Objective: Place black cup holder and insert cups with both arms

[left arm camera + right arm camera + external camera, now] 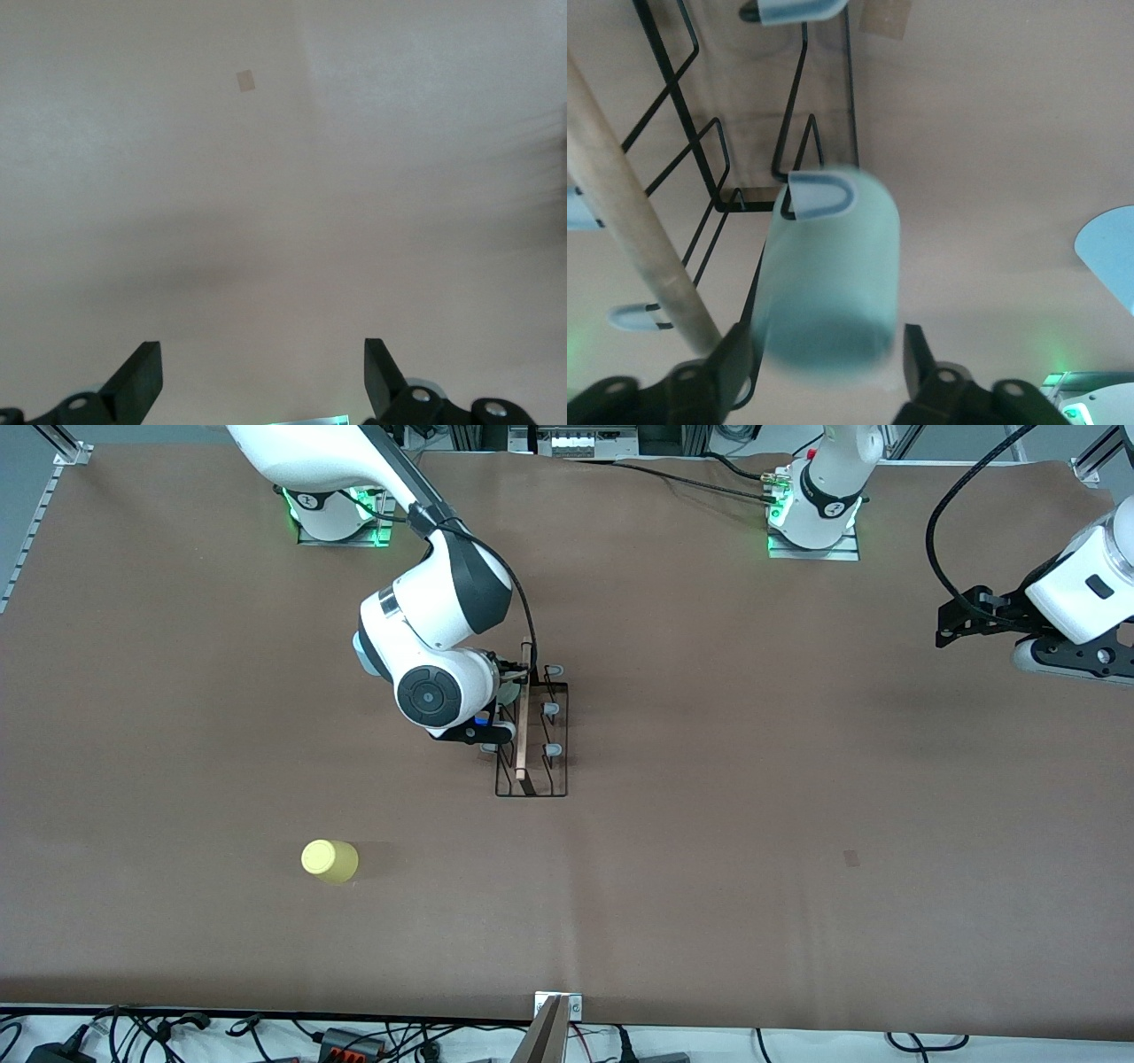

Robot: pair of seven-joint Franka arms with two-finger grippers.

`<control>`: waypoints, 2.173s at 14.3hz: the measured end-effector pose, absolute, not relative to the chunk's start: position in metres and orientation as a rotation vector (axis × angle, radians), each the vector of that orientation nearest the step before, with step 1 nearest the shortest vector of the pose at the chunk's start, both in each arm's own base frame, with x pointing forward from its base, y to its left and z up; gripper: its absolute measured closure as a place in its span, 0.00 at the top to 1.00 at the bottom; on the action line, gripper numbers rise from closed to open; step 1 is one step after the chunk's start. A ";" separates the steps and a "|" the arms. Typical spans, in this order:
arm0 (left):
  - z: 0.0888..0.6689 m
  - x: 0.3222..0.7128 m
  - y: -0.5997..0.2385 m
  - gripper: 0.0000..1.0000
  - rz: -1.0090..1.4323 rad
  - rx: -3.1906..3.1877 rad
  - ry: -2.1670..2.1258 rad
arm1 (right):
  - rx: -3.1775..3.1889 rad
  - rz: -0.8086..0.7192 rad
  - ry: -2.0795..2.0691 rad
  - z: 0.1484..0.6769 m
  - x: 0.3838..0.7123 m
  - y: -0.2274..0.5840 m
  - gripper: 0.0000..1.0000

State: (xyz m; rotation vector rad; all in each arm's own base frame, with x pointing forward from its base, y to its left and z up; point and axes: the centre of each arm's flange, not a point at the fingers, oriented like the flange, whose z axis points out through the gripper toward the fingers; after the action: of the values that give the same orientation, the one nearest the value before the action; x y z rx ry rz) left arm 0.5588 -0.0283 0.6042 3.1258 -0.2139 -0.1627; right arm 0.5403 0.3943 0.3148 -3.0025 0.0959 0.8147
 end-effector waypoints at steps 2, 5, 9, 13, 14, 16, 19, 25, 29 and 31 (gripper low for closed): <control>0.604 0.559 -0.028 1.00 -0.163 3.126 -0.212 | -3.004 0.793 0.115 0.320 0.546 0.388 0.99; 0.604 0.559 -0.027 1.00 -0.164 3.126 -0.208 | -3.009 0.671 0.218 0.356 0.574 0.355 1.00; 0.604 0.559 -0.026 1.00 -0.165 3.126 -0.205 | -3.068 0.298 0.465 0.394 0.647 0.261 1.00; 0.603 0.559 -0.025 1.00 -0.166 3.126 -0.205 | -3.057 -0.066 0.477 0.352 0.712 0.188 1.00; 0.603 0.559 -0.025 1.00 -0.166 3.126 -0.205 | -3.083 -0.126 0.419 0.340 0.721 0.174 1.00; 0.603 0.559 -0.025 1.00 -0.166 3.125 -0.204 | -3.129 -0.149 0.304 0.316 0.732 0.144 1.00; 0.603 0.559 -0.025 1.00 -0.167 3.125 -0.204 | -3.165 -0.108 0.194 0.288 0.736 0.120 1.00; 0.603 0.559 -0.025 1.00 -0.167 3.124 -0.204 | -3.182 -0.131 0.114 0.263 0.739 0.124 1.00; 0.603 0.559 -0.025 1.00 -0.167 3.124 -0.204 | -3.185 -0.175 0.088 0.249 0.743 0.120 1.00; 0.603 0.559 -0.026 1.00 -0.167 3.124 -0.204 | -3.190 -0.157 0.086 0.239 0.743 0.118 1.00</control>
State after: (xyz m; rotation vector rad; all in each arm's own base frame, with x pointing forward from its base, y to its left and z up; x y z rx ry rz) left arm 0.5588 -0.0255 0.6031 3.1237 -0.2042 -0.1668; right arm 0.7427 0.1177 0.2394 -3.1905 0.0861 -0.1568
